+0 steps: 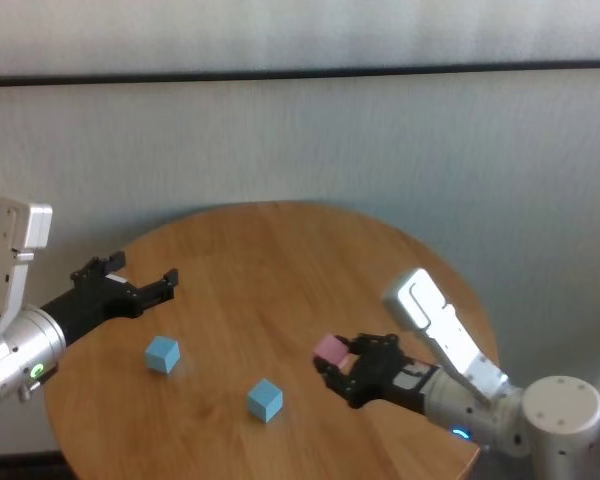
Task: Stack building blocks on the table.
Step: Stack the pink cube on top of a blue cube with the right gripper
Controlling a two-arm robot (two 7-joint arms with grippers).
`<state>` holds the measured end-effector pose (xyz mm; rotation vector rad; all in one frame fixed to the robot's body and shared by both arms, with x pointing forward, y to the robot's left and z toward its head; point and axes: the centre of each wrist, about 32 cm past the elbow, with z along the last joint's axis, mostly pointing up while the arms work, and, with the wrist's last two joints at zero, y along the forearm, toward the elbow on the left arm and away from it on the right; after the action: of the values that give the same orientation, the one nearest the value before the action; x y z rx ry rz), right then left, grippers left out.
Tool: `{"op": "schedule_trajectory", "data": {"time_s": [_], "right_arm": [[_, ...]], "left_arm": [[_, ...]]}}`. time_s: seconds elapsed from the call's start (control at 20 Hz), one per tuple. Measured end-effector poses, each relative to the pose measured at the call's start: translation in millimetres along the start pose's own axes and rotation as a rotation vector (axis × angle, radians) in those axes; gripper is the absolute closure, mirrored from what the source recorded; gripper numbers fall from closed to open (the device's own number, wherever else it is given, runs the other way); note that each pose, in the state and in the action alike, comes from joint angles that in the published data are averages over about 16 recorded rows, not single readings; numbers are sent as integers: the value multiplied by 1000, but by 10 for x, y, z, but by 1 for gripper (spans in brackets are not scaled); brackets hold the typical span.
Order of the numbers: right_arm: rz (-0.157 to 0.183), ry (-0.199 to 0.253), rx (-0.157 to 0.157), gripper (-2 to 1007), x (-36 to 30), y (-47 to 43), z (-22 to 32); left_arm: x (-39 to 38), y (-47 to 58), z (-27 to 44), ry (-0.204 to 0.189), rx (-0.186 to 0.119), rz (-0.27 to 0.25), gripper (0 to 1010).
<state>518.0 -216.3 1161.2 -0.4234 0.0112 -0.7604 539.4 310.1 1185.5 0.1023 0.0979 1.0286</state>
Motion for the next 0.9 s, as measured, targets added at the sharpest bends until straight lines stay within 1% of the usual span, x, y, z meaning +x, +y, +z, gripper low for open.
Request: {"op": "schedule_trajectory", "data": {"time_s": [0.1, 0.2, 0.35, 0.45, 0.65, 0.9], "right_arm": [[24, -3, 1, 638, -58, 63, 60], [46, -4, 0, 638, -108, 123, 109], [76, -3, -6, 638, -168, 209, 168], [92, 0, -12, 638, -197, 262, 198], [116, 8, -32, 638, -225, 362, 242], [133, 14, -56, 638, -212, 461, 277]], "left_arm": [[0, 0, 0, 0, 0, 0, 11], [0, 0, 0, 0, 0, 0, 11], [0, 0, 0, 0, 0, 0, 11], [0, 0, 0, 0, 0, 0, 11], [0, 0, 0, 0, 0, 0, 11], [0, 0, 0, 0, 0, 0, 11]]}}
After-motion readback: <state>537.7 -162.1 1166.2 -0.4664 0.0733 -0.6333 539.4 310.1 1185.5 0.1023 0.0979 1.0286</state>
